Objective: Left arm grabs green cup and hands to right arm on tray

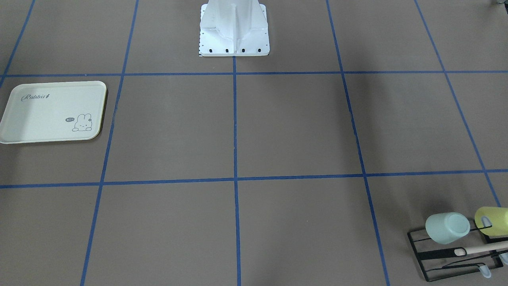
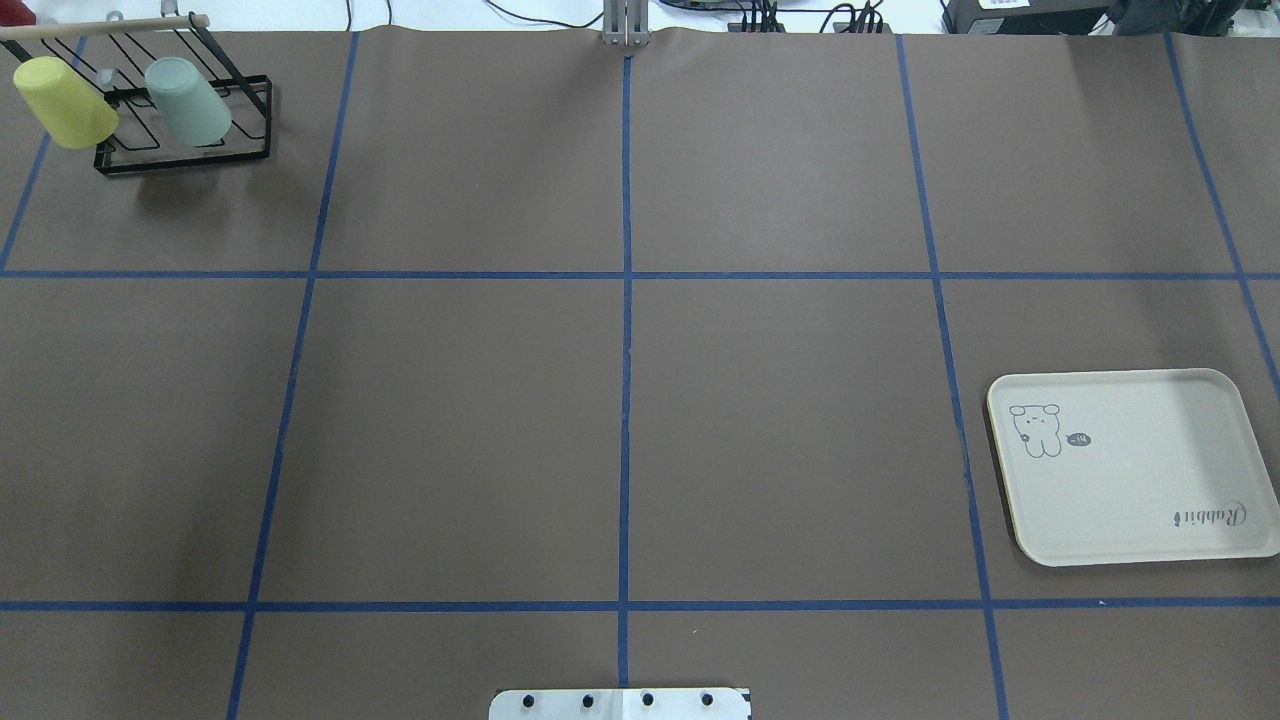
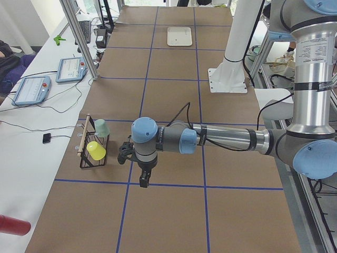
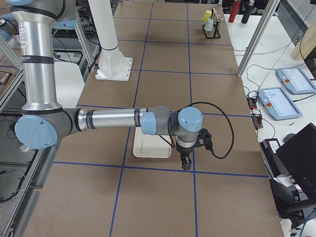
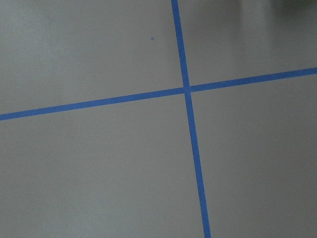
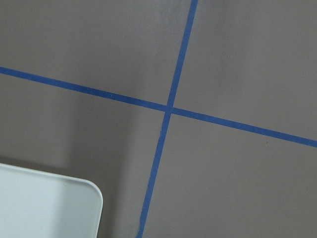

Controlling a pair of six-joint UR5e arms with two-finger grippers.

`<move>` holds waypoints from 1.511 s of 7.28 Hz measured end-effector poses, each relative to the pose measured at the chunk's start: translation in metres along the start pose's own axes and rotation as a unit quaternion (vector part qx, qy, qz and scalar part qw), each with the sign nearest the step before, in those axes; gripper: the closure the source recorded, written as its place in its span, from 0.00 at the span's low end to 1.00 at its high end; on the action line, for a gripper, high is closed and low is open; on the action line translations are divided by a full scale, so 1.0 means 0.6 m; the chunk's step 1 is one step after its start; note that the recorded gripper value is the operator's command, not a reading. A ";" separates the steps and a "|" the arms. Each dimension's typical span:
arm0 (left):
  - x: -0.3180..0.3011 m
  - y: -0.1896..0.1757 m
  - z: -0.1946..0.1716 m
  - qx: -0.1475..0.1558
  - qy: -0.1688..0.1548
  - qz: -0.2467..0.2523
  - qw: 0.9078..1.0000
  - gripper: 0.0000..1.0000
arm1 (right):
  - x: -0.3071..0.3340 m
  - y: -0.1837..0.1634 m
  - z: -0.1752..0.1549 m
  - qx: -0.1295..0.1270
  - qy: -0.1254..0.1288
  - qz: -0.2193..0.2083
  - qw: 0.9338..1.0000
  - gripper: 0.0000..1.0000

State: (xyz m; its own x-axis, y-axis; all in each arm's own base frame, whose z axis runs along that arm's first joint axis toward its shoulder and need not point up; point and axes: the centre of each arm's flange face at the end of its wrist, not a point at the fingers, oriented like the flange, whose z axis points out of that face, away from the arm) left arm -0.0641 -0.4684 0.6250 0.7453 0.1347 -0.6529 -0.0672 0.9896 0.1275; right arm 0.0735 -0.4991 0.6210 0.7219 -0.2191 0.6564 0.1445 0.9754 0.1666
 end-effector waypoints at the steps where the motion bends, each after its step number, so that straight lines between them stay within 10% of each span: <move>1: 0.000 0.001 0.001 -0.001 0.001 -0.001 1.000 0.00 | 0.000 0.000 0.000 0.000 0.000 0.000 1.000 0.00; 11: 0.200 -0.117 -0.174 0.024 0.011 0.042 0.999 0.00 | -0.013 -0.007 0.009 -0.005 -0.002 -0.007 1.000 0.00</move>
State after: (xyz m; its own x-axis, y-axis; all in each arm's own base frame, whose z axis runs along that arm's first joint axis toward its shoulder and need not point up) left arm -0.0392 -0.5161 0.4595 0.7239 0.2191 -0.6542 -0.0972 0.9712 0.2177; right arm 0.0635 -0.5018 0.6193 0.7169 -0.2323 0.6574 0.1614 0.9725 0.1677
